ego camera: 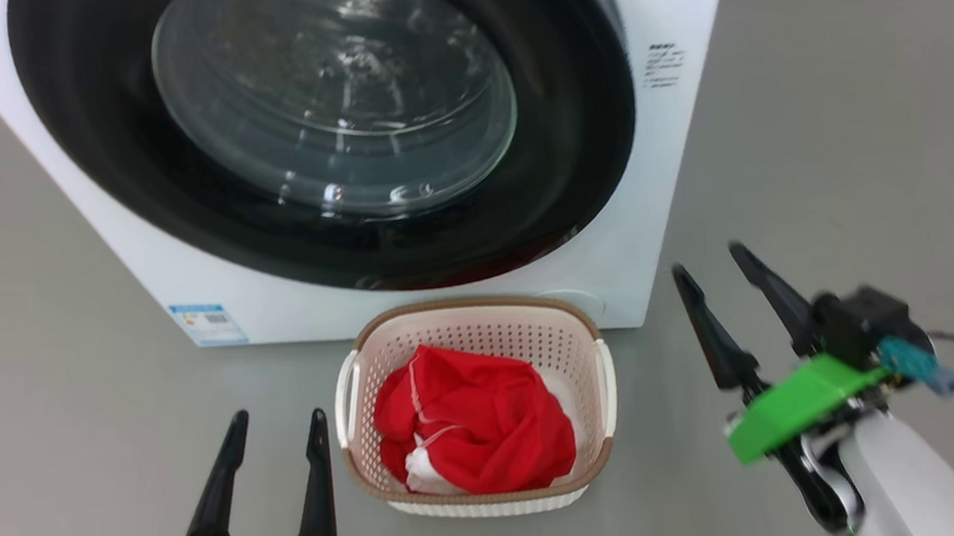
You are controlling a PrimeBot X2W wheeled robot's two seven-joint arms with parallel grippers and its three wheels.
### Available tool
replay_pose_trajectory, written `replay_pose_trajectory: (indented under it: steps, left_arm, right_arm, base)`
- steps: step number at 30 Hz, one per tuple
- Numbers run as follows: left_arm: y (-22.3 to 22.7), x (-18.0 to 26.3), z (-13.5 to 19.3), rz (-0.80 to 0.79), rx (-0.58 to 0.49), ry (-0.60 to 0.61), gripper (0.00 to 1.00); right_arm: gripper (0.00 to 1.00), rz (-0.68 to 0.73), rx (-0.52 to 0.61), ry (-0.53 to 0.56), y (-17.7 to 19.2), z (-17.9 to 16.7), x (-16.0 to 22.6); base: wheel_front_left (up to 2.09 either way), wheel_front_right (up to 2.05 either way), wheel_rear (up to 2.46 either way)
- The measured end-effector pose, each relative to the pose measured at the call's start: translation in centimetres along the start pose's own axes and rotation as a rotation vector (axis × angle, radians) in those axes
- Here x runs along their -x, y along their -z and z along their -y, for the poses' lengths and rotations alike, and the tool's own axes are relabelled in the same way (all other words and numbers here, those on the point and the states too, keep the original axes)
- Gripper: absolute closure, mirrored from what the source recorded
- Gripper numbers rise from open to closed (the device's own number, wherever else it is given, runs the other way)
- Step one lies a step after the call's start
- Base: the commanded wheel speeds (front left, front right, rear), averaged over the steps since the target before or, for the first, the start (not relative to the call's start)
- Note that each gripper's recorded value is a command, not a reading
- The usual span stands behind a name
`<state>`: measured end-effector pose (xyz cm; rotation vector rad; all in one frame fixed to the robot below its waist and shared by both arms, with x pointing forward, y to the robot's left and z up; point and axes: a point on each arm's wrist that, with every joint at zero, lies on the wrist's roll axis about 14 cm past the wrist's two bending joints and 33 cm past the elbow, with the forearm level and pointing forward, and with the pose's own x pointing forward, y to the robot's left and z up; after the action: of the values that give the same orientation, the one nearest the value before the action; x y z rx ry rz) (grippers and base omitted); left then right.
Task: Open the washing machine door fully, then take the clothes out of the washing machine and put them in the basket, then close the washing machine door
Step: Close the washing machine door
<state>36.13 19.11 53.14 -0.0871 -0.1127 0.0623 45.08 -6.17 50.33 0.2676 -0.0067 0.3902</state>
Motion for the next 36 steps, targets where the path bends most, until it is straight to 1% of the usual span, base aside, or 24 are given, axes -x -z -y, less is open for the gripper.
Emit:
replay_pose_trajectory:
  steps: [7,12,19,25,36]
  left_arm:
    - [0.6,0.9,0.7,-0.033,-0.001,0.03,0.0]
    - [0.8,1.2,1.3,-0.047,0.0,0.057,0.0]
    - [1.1,2.1,2.1,-0.065,0.012,0.082,0.0]
    - [1.2,2.6,2.4,-0.074,0.017,0.095,0.0]
    - [1.3,3.3,2.6,-0.077,0.011,0.106,0.0]
  right_arm:
    - [0.0,0.003,-0.006,0.122,0.3,2.8,4.6]
    - [0.0,-0.006,-0.003,0.168,0.4,3.3,7.2]
    - [0.0,-0.003,0.011,0.24,-0.3,4.5,10.9]
    - [0.0,0.001,0.019,0.271,-0.9,4.9,12.6]
    - [0.0,-0.013,0.013,0.284,-1.0,4.6,14.1]
  base:
    - [0.0,0.0,0.0]
    - [0.0,0.0,0.0]
    - [0.0,0.0,0.0]
    - [0.0,0.0,0.0]
    - [0.0,0.0,0.0]
